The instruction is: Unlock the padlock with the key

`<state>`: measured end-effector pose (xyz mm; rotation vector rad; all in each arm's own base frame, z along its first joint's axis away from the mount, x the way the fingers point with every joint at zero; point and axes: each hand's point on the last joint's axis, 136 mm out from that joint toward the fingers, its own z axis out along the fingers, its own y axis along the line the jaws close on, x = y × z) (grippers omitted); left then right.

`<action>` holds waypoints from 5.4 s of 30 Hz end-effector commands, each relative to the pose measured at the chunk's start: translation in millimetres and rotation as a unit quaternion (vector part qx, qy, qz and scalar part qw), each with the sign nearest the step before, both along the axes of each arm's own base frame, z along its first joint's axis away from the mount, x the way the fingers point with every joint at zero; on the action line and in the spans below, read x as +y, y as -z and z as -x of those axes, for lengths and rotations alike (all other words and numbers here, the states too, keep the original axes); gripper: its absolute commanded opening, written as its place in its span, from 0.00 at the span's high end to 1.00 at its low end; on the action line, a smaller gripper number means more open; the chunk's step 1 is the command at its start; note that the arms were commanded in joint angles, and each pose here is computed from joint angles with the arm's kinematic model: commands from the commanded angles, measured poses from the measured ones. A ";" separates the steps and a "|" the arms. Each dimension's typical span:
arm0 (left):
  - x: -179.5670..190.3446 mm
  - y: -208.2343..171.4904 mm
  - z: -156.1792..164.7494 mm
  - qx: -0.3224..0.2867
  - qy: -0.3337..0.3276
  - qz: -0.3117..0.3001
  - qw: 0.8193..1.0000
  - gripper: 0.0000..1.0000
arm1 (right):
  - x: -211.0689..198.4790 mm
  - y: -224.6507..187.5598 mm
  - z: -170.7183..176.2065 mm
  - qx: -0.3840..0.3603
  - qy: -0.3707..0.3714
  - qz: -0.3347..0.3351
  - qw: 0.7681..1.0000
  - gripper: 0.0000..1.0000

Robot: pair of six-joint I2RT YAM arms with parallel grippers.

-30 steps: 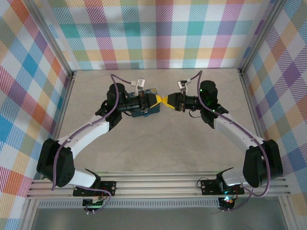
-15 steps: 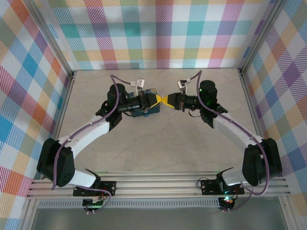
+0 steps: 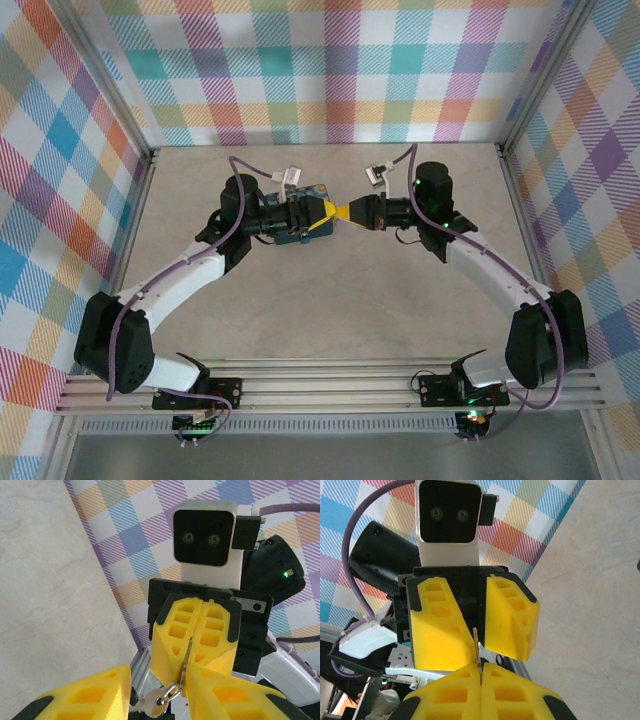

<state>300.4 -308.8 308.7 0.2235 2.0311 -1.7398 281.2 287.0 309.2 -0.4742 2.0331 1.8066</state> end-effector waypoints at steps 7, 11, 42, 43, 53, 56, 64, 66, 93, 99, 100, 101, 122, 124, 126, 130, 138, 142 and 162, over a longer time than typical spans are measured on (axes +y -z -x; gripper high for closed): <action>-2.2 -25.8 9.0 -0.051 0.038 -0.008 0.998 0.66 | 0.7 -9.7 17.2 -0.032 -0.040 -0.002 0.999 1.00; -2.5 -28.8 8.5 -0.056 0.043 -0.007 0.997 0.65 | 0.2 -8.3 17.9 -0.033 -0.040 0.000 0.999 1.00; -5.2 -37.6 21.2 -0.094 0.110 -0.043 0.989 1.00 | -24.5 -24.3 34.9 -0.036 -0.017 0.003 0.999 0.60; -5.2 -38.5 21.1 -0.095 0.109 -0.043 0.989 1.00 | -22.6 -23.8 34.4 -0.035 -0.019 0.003 0.999 0.60; -4.1 -45.2 22.5 -0.096 0.106 -0.036 0.989 1.00 | -6.2 -18.3 30.1 -0.033 -0.035 0.007 0.999 0.58; -4.1 -45.3 22.2 -0.095 0.105 -0.035 0.989 1.00 | -3.3 -20.4 27.4 -0.035 -0.037 0.003 0.999 0.59; -4.8 -44.6 19.7 -0.089 0.101 -0.030 0.990 1.00 | 2.7 -22.0 24.7 -0.033 -0.051 -0.008 0.998 0.92; -5.4 -43.2 18.5 -0.086 0.099 -0.031 0.991 1.00 | 3.5 -22.0 23.8 -0.033 -0.052 -0.013 0.998 1.00; 12.2 -26.5 4.2 -0.021 0.009 0.028 0.999 0.73 | 1.1 -6.6 -2.0 -0.002 0.033 -0.035 0.999 1.00; 3.8 -26.7 7.8 -0.023 0.026 0.030 0.999 0.81 | 1.5 -5.8 -1.2 0.001 0.029 -0.035 0.999 1.00; 1.9 -26.3 8.6 -0.022 0.030 0.029 0.999 0.83 | 1.5 -5.5 -1.2 0.002 0.029 -0.036 0.999 1.00; 0.4 -25.8 8.8 -0.021 0.033 0.029 0.999 0.84 | 1.6 -5.3 -1.0 0.003 0.029 -0.036 0.999 1.00; -11.1 -9.9 7.0 -0.035 0.042 -0.001 0.999 1.00 | 7.2 12.6 -3.1 0.044 0.032 0.007 0.999 0.74; -7.4 2.0 5.5 -0.034 0.030 -0.031 0.999 1.00 | 5.8 13.9 -5.7 0.045 0.041 0.020 0.998 0.65; -4.3 9.3 4.9 -0.036 0.021 -0.049 0.998 1.00 | 4.8 14.2 -8.3 0.051 0.049 0.028 0.997 0.61; 7.8 23.8 3.1 -0.062 -0.011 -0.115 0.991 1.00 | -2.4 17.5 -18.7 0.082 0.086 0.060 0.991 0.47; 14.4 44.8 9.0 -0.152 -0.036 -0.285 0.946 1.00 | -13.3 24.1 -33.3 0.148 0.151 0.097 0.973 0.45; 11.5 43.1 8.9 -0.204 -0.053 -0.342 0.916 1.00 | -16.1 31.8 -30.0 0.170 0.170 0.140 0.961 0.47; -8.0 35.1 15.7 -0.275 -0.049 -0.388 0.878 1.00 | -9.1 42.3 -24.4 0.182 0.192 0.204 0.943 0.49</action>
